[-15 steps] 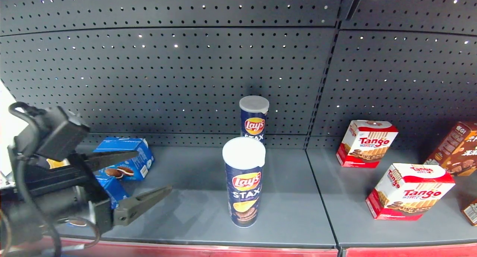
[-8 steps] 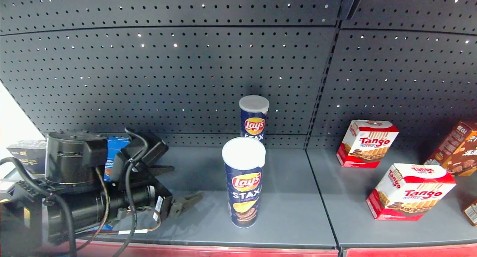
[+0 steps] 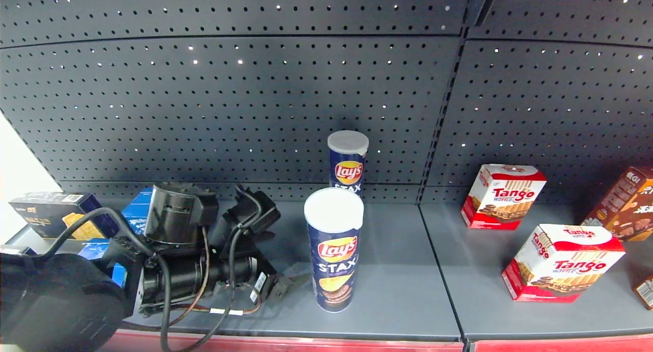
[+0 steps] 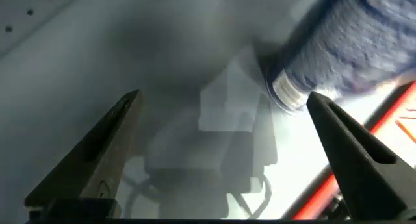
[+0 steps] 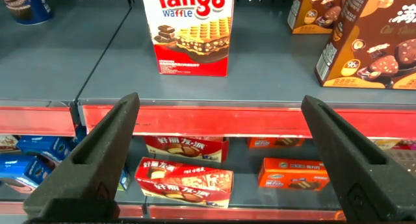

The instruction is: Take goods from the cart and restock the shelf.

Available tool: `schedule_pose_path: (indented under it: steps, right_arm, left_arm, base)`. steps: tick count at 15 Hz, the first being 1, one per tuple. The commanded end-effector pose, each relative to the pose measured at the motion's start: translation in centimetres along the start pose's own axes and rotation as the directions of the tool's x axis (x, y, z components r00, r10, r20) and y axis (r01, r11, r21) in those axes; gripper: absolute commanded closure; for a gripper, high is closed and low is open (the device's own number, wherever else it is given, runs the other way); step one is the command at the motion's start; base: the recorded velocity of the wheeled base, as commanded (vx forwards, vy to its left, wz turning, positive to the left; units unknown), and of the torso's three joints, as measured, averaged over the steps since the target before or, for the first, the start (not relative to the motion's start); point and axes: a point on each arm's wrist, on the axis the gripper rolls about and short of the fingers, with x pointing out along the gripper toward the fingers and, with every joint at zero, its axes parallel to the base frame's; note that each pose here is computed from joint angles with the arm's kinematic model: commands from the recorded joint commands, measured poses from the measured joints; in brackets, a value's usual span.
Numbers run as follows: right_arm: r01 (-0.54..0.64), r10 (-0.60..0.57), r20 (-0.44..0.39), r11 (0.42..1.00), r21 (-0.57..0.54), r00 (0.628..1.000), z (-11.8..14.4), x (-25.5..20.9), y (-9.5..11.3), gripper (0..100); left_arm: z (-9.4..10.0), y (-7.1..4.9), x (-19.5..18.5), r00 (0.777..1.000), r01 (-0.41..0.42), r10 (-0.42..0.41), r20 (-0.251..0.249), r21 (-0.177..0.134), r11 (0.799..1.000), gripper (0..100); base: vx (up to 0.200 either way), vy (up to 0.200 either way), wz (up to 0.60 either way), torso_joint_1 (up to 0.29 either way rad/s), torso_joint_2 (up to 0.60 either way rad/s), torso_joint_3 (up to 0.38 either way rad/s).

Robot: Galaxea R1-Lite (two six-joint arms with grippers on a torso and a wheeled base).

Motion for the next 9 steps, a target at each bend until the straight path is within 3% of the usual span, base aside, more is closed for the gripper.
schedule_pose_path:
  steps: [1, 6, 9]
  right_arm:
    - [0.000, 0.000, -0.001, 1.000, 0.000, 1.000, 0.0, 0.0, 0.0, 0]
    - [0.000, 0.000, -0.001, 1.000, 0.000, 1.000, 0.0, 0.0, 0.0, 0]
    - [0.000, 0.000, -0.001, 1.000, 0.000, 1.000, 0.0, 0.0, 0.0, 0]
  left_arm:
    - [0.3, 0.2, 1.5, 1.000, 0.006, -0.006, -0.009, 0.002, 1.000, 0]
    - [0.6, 0.5, 2.1, 1.000, 0.002, -0.002, -0.003, 0.001, 1.000, 0]
    - [0.4, 1.9, 1.8, 0.999, -0.037, 0.037, -0.003, -0.016, 0.999, 0]
  base:
    - [0.000, 0.000, 0.00, 0.000, 0.00, 0.000]
    - [0.000, 0.000, 0.00, 0.000, 0.00, 0.000]
    - [0.000, 0.000, 0.00, 0.000, 0.00, 0.000]
